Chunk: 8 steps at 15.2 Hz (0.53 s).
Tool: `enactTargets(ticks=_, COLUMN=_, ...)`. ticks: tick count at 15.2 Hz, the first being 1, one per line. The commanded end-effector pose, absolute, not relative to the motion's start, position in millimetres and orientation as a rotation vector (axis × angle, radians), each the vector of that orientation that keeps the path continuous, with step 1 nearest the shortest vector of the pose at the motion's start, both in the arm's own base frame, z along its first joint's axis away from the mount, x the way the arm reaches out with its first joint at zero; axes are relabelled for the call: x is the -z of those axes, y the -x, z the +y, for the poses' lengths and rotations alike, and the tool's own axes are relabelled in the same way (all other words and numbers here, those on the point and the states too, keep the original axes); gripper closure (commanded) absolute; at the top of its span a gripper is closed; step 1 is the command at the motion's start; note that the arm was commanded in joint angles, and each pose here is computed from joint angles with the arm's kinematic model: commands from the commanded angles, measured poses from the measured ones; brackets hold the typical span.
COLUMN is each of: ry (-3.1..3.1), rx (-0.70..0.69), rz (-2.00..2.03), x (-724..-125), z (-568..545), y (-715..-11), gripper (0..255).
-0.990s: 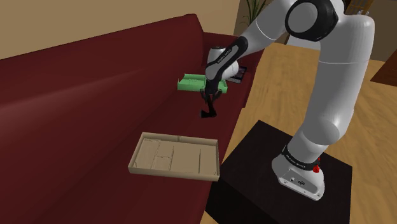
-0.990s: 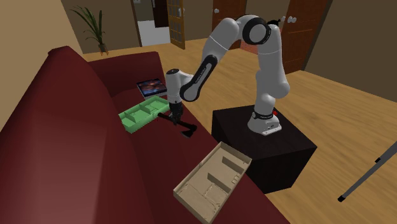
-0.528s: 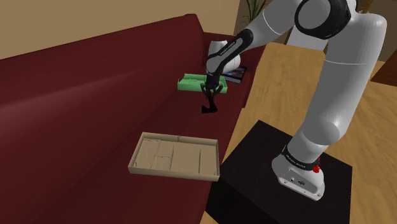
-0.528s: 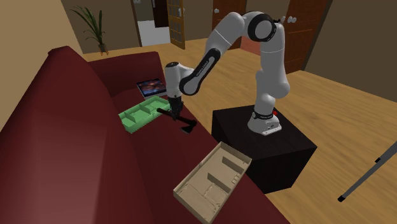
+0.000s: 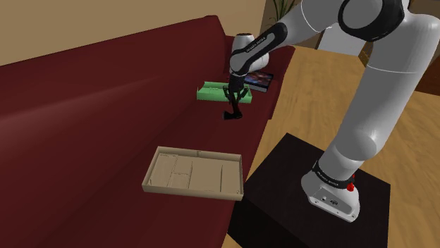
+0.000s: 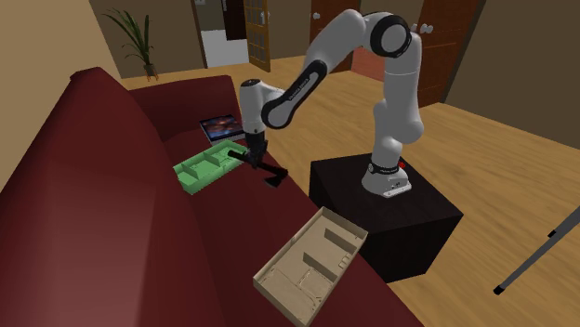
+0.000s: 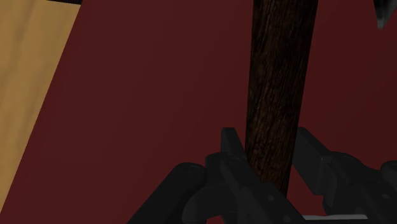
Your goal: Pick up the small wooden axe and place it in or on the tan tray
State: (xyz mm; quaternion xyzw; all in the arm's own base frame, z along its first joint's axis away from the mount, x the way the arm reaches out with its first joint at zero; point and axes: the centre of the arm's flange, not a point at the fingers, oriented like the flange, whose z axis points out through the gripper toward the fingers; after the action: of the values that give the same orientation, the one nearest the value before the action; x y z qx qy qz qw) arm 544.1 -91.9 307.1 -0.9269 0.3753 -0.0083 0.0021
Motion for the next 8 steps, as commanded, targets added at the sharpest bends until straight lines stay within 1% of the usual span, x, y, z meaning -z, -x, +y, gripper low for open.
enactTargets(ticks=1, ry=2.908, rx=0.026, rz=1.177, x=-311, z=-80, y=-540, gripper=255)
enactTargets(ticks=8, ry=2.908, rx=0.026, rz=1.177, x=-311, z=8, y=-511, gripper=255)
